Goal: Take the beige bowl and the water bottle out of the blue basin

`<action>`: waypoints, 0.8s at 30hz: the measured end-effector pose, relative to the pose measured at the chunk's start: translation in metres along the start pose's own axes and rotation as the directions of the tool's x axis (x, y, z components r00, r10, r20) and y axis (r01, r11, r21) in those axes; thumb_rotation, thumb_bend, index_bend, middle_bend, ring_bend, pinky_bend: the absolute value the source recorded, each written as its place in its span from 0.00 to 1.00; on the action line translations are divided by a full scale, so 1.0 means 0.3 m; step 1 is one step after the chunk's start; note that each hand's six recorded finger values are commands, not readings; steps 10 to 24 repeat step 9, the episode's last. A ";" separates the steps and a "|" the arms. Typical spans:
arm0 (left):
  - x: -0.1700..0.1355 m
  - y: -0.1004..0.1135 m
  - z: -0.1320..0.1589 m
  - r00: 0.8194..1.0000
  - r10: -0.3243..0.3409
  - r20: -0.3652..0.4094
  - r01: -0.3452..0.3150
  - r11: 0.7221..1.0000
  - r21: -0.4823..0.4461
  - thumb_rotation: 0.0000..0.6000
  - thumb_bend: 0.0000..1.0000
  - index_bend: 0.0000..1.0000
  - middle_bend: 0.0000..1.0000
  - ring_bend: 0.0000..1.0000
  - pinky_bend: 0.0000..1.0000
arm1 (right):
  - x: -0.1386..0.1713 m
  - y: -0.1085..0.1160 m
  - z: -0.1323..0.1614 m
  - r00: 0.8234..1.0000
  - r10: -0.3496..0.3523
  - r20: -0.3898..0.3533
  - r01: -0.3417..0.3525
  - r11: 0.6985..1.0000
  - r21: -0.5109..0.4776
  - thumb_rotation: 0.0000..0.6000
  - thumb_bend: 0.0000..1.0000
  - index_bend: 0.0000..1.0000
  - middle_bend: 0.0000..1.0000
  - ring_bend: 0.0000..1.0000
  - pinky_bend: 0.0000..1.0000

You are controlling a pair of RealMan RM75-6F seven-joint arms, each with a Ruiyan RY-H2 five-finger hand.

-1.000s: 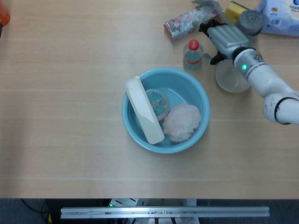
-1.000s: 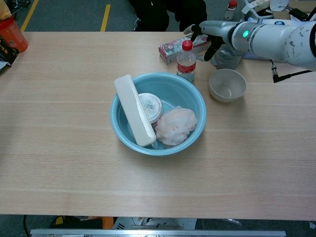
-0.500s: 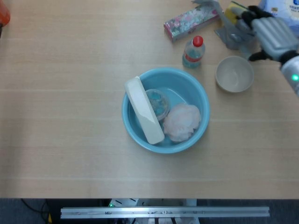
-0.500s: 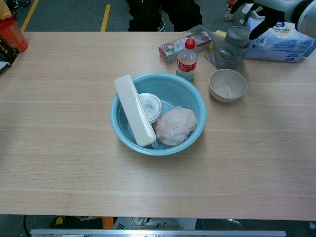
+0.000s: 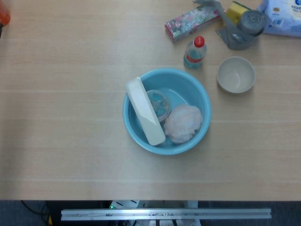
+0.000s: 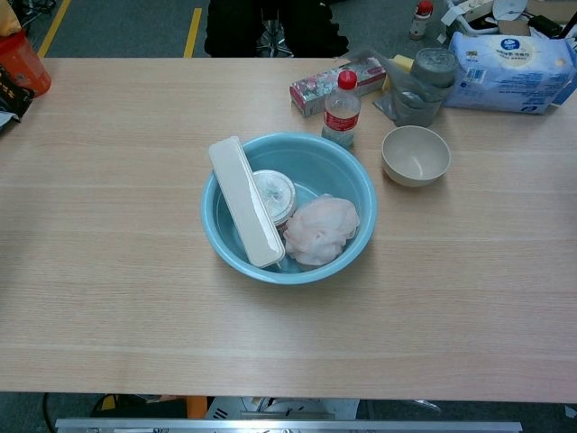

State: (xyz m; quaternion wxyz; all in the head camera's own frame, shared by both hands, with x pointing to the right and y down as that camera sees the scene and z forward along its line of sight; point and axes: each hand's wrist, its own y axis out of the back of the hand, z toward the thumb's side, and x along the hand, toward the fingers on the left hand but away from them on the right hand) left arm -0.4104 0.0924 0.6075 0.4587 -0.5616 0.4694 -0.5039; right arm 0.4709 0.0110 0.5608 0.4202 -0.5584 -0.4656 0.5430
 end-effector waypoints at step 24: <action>0.009 0.000 0.006 1.000 0.001 -0.006 -0.001 1.000 0.001 1.00 0.36 0.19 0.15 0.16 0.04 | 0.200 0.025 -0.145 0.993 -0.053 0.109 0.050 0.998 0.027 1.00 0.38 0.24 0.30 0.09 0.15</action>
